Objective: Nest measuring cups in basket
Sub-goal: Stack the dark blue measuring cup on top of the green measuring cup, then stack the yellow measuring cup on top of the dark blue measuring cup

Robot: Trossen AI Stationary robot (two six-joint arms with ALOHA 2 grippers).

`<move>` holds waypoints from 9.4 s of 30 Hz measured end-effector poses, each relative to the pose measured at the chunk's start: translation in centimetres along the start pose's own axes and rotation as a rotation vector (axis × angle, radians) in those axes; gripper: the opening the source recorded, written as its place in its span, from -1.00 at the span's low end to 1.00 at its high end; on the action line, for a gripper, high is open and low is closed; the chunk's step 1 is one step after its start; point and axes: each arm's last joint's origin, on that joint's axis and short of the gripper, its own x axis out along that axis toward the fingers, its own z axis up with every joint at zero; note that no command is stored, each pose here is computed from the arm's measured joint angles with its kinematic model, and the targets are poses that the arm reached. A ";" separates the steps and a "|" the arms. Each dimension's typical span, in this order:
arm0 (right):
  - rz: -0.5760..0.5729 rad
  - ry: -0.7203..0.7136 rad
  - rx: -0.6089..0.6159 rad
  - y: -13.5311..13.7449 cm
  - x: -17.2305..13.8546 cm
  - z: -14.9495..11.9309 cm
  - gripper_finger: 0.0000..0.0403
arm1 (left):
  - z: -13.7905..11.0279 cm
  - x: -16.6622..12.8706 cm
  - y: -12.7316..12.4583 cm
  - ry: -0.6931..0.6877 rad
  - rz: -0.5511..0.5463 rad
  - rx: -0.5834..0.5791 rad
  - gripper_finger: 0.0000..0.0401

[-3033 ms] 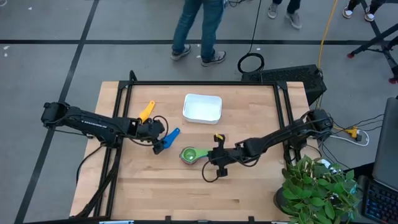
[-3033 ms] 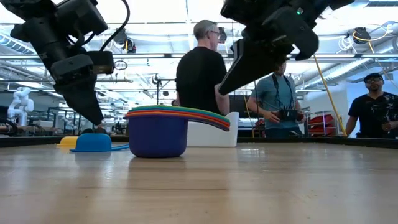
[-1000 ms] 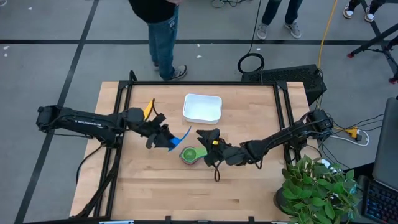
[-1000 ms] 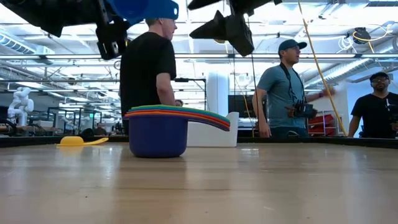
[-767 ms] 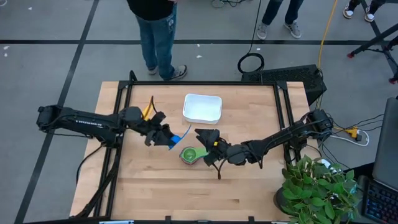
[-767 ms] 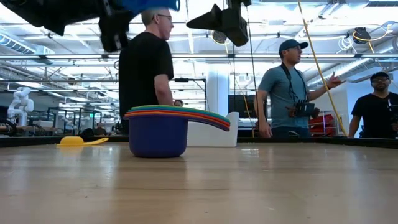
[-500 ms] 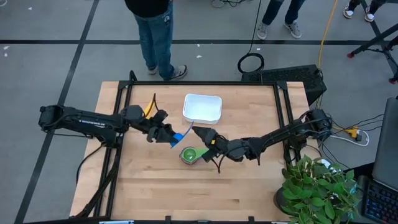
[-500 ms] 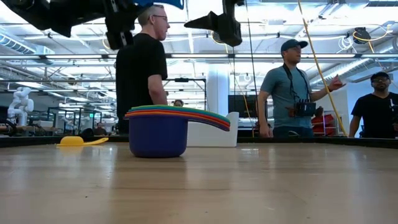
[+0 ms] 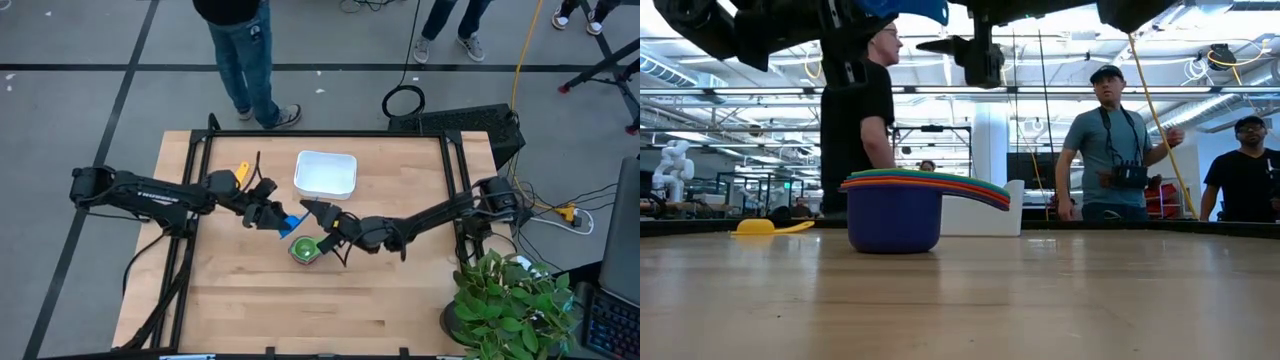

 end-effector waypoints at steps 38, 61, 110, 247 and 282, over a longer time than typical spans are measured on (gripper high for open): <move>0.187 0.124 0.417 1.8 -2.4 2.2 -0.40 | 1.8 -3.2 0.4 -0.034 0.162 0.298 0.72; 1.123 0.332 1.276 -1.0 0.5 -0.8 -0.40 | 2.0 -6.2 2.0 -0.049 0.478 0.348 0.36; 1.271 0.371 1.147 1.9 -0.3 1.0 0.38 | 0.4 -7.5 3.9 0.085 0.769 0.249 0.36; -0.010 -0.046 0.321 0.7 -0.4 0.5 -0.39 | 6.1 -3.2 -0.7 0.138 0.069 0.236 0.64; 1.172 0.209 1.350 -2.8 -0.3 -1.3 -0.39 | 5.2 -9.5 -1.5 -0.037 0.782 0.658 -0.26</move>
